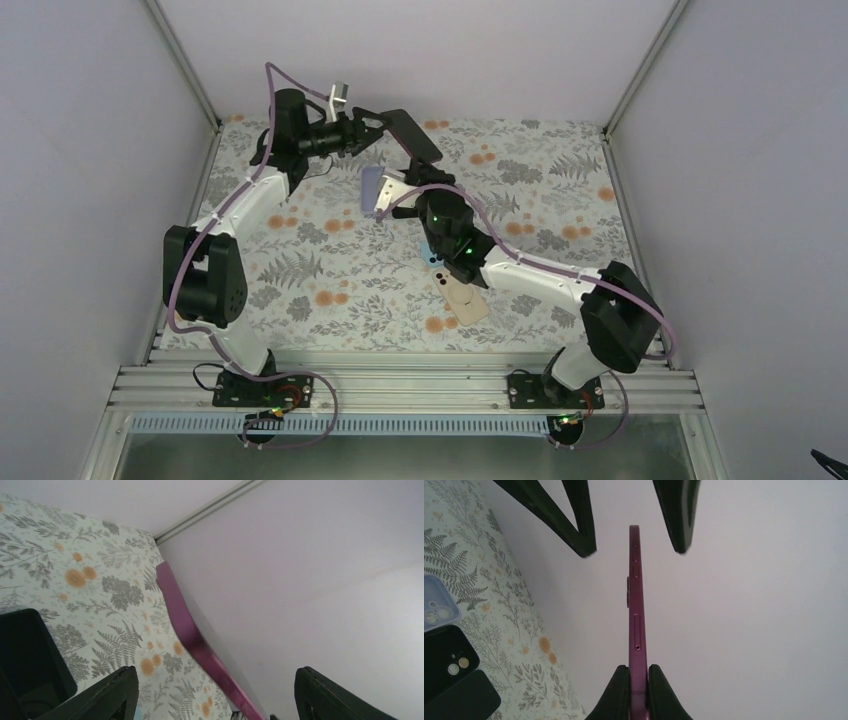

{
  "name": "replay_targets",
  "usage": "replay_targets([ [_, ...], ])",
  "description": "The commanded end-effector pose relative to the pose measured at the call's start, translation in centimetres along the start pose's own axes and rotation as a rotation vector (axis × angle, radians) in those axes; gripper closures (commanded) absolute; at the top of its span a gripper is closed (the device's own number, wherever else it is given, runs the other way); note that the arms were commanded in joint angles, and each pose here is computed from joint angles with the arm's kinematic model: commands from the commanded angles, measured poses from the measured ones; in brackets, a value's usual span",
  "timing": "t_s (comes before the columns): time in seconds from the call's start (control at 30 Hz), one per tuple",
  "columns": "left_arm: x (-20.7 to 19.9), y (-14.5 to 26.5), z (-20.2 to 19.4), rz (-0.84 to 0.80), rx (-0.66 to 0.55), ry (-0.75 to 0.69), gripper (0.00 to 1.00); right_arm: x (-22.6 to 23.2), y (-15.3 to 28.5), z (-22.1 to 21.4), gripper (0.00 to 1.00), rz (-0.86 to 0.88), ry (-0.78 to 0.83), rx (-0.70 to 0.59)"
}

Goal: Take the phone out of the phone case
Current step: Place the phone at the center of the board.

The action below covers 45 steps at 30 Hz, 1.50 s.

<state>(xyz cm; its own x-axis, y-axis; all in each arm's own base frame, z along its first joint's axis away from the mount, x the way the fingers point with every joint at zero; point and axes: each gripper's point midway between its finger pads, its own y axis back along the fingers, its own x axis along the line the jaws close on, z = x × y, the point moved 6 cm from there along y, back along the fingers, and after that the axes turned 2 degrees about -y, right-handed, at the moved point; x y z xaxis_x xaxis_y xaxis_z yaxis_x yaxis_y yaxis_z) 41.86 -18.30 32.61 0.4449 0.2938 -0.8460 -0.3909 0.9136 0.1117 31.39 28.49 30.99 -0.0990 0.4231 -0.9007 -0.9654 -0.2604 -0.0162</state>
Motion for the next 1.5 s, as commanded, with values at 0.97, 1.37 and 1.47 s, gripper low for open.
replay_targets([
  [0.97, 0.6, 0.3, 0.8, 0.000, -0.033, 0.034, 0.98, 2.7, 1.0, 2.4, 0.41, 0.051, 0.021, 0.014],
  [1.37, 0.2, 1.0, 0.6, -0.001, 0.021, -0.176, 0.98, -0.5, 0.8, 2.8, 0.01, 0.580, -0.422, -0.038],
  [1.47, -0.1, 1.0, 0.3, -0.042, 0.049, -0.243, 0.98, -2.7, 0.7, 2.4, 0.01, 0.707, -0.574, -0.090],
])
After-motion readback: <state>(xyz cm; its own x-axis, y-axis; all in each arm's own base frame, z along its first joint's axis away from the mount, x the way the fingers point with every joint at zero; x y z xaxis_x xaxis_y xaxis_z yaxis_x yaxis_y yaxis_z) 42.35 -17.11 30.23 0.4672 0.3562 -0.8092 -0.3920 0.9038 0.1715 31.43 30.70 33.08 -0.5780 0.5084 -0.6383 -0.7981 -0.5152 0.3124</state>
